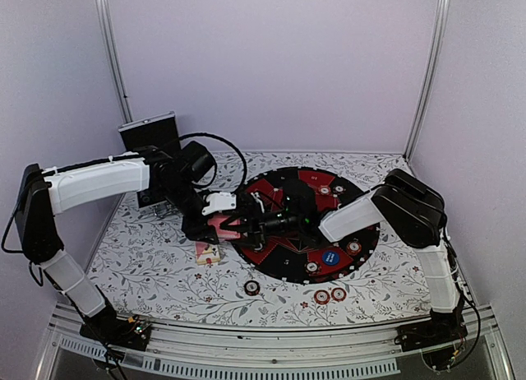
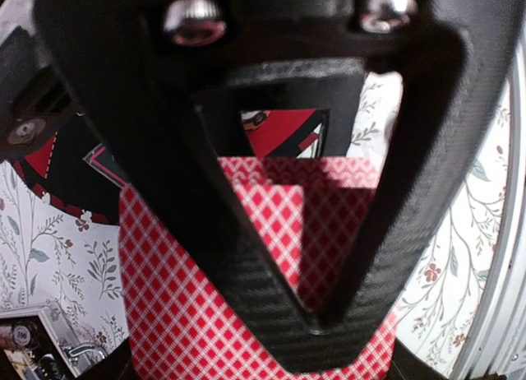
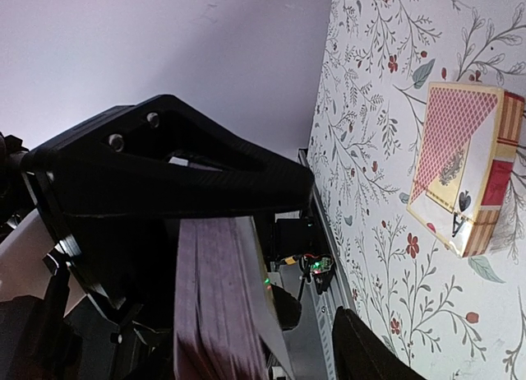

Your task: Distribute texas hold em gaming equipment

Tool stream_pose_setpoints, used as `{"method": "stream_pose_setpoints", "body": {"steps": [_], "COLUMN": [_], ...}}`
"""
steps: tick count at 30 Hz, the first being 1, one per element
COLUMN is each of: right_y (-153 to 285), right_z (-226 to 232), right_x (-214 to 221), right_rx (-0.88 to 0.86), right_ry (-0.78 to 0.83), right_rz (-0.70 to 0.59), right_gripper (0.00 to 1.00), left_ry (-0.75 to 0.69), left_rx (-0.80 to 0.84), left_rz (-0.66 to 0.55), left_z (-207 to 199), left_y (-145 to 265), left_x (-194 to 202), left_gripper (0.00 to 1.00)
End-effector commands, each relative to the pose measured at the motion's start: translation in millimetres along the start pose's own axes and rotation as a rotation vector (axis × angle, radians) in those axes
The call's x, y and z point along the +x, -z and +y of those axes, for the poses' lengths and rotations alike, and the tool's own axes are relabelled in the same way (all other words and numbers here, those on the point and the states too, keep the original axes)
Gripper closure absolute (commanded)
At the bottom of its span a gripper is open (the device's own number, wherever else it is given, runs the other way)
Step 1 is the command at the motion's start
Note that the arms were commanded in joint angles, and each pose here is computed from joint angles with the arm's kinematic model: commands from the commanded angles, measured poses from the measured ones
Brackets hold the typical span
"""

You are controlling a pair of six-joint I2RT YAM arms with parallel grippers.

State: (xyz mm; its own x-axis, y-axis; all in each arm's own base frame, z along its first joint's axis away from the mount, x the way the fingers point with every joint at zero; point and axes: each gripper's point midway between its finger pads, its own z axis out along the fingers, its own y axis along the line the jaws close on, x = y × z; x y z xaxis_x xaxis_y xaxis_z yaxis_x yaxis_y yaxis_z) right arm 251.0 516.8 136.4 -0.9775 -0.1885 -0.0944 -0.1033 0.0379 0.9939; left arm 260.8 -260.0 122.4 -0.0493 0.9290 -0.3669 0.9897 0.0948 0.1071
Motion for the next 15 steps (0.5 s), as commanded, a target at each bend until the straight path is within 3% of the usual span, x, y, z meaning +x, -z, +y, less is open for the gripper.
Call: {"method": "stream_pose_setpoints", "body": {"steps": [1, 15], "right_y": [5, -5], "right_z": [21, 26], "right_x": [-4, -12], "right_rx": [-0.026, -0.027], "right_ry": [0.029, 0.039], "right_rz": [-0.027, -0.021], "right_gripper": [0.45, 0.39], "left_ry": [0.0, 0.007], "left_rx": [-0.028, -0.027], "left_rz": [-0.034, -0.037], "left_z": [10, 10], "left_y": [9, 8], "left_x": [-11, -13], "left_gripper": [0.81, 0.82]}}
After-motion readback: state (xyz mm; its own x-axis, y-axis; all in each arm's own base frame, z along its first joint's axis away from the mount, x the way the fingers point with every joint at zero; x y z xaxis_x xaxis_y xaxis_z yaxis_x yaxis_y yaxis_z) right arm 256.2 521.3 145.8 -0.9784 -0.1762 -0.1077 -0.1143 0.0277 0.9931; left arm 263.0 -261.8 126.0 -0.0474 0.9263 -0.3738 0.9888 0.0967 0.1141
